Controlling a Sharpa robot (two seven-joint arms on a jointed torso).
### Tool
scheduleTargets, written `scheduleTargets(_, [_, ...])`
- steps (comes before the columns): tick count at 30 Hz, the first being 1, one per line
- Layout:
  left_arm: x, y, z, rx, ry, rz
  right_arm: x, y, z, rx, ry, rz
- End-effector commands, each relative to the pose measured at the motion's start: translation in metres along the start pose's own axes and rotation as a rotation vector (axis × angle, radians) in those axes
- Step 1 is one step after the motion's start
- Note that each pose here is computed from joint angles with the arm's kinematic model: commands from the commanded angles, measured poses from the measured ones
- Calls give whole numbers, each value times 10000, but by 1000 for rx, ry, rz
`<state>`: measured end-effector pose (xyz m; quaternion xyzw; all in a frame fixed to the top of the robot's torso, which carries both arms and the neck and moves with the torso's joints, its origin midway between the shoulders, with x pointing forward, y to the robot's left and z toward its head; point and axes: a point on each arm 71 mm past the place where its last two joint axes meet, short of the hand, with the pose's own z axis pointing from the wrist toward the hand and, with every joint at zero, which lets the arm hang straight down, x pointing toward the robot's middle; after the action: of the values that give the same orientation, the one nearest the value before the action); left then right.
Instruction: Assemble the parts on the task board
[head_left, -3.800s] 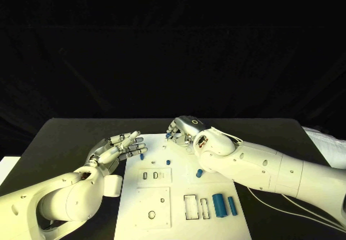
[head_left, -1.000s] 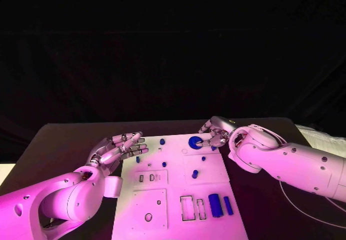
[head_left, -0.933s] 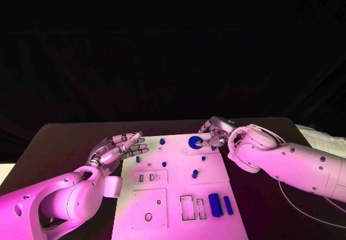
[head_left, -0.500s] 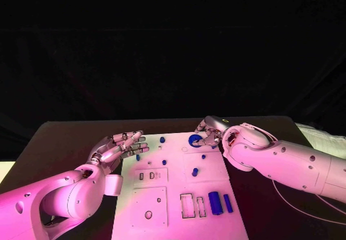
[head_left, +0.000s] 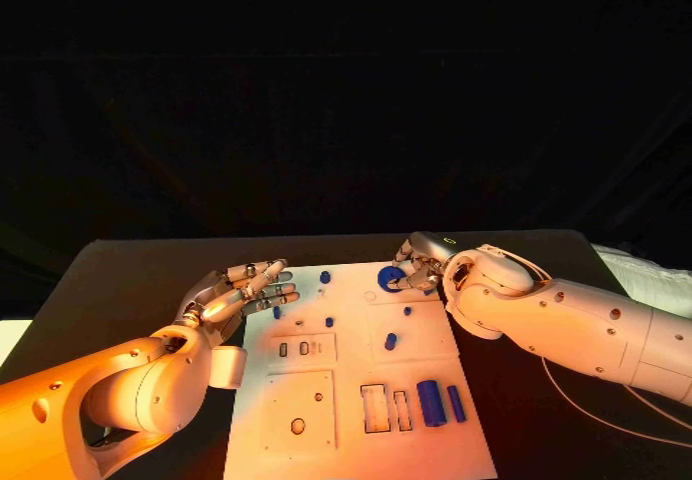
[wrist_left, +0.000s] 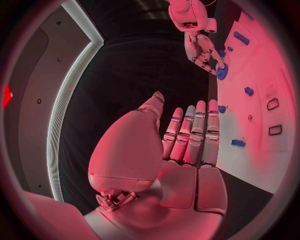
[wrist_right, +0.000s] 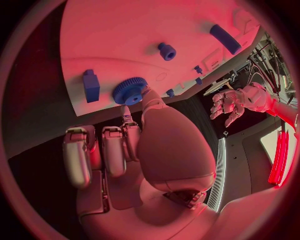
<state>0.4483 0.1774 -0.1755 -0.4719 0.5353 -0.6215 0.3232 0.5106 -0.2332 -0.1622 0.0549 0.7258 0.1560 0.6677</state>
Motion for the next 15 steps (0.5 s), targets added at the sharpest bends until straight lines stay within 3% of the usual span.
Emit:
scheduleTargets(1, [25, -5, -1, 1, 22, -13, 46, -3, 8, 7, 32, -28])
scheduleTargets(15, [16, -8, -6, 1, 23, -14, 108, 0, 13, 14, 54, -20])
